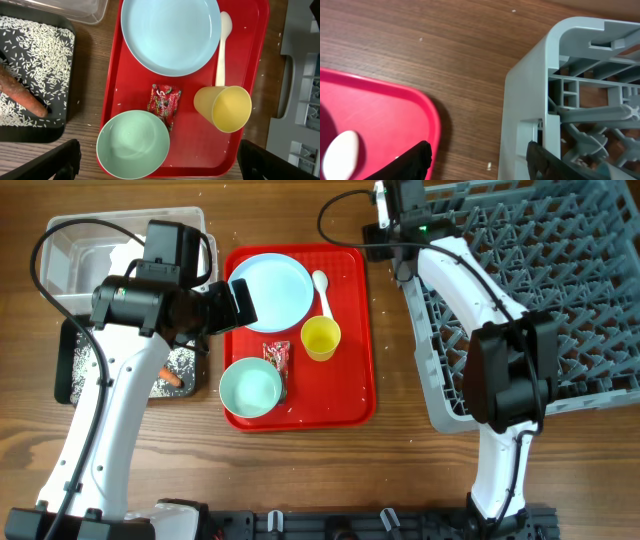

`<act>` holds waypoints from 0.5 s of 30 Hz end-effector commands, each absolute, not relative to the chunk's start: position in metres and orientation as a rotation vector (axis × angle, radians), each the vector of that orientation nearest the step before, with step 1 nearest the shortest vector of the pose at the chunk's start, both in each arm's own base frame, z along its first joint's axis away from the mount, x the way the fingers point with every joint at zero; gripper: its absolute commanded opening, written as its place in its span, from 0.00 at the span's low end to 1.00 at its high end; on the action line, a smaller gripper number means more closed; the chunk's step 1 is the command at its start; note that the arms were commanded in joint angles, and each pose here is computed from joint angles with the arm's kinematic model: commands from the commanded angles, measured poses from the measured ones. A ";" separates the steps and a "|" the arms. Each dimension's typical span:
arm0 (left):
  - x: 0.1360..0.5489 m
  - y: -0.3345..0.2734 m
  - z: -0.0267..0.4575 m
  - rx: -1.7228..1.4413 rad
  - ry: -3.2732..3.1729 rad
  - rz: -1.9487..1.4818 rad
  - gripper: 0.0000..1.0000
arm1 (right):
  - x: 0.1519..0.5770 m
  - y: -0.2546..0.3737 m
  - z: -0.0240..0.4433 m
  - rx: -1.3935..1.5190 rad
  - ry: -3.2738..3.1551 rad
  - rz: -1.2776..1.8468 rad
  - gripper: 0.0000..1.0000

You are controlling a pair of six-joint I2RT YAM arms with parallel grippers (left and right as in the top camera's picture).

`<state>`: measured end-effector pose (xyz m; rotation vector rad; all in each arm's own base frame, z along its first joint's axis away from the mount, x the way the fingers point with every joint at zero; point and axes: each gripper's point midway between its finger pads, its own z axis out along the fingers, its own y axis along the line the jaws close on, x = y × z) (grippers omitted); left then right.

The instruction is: Sort waste into correct bins and load items into the dishwasher rack

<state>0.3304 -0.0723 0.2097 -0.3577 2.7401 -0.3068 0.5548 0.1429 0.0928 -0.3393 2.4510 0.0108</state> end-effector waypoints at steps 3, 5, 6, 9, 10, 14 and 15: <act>0.333 -0.071 0.212 -0.371 2.731 -0.306 1.00 | 0.560 0.076 0.063 -0.200 2.532 -0.119 0.63; 0.333 -0.071 0.212 -0.371 2.731 -0.306 1.00 | 0.563 0.080 0.066 -0.217 2.517 -0.105 0.71; 0.333 -0.071 0.212 -0.371 2.731 -0.306 1.00 | 0.565 0.085 0.073 -0.247 2.503 -0.085 0.73; 0.333 -0.071 0.212 -0.371 2.731 -0.306 1.00 | 0.567 0.108 0.129 -0.290 2.413 0.038 0.78; 0.333 -0.071 0.212 -0.371 2.731 -0.306 1.00 | 0.562 0.116 0.152 -0.308 2.379 0.095 0.80; 0.333 -0.071 0.212 -0.371 2.731 -0.306 1.00 | 0.514 0.134 0.234 -0.324 2.327 0.285 0.93; 0.333 -0.071 0.212 -0.371 2.731 -0.306 1.00 | 0.501 0.133 0.238 -0.287 2.364 0.309 0.96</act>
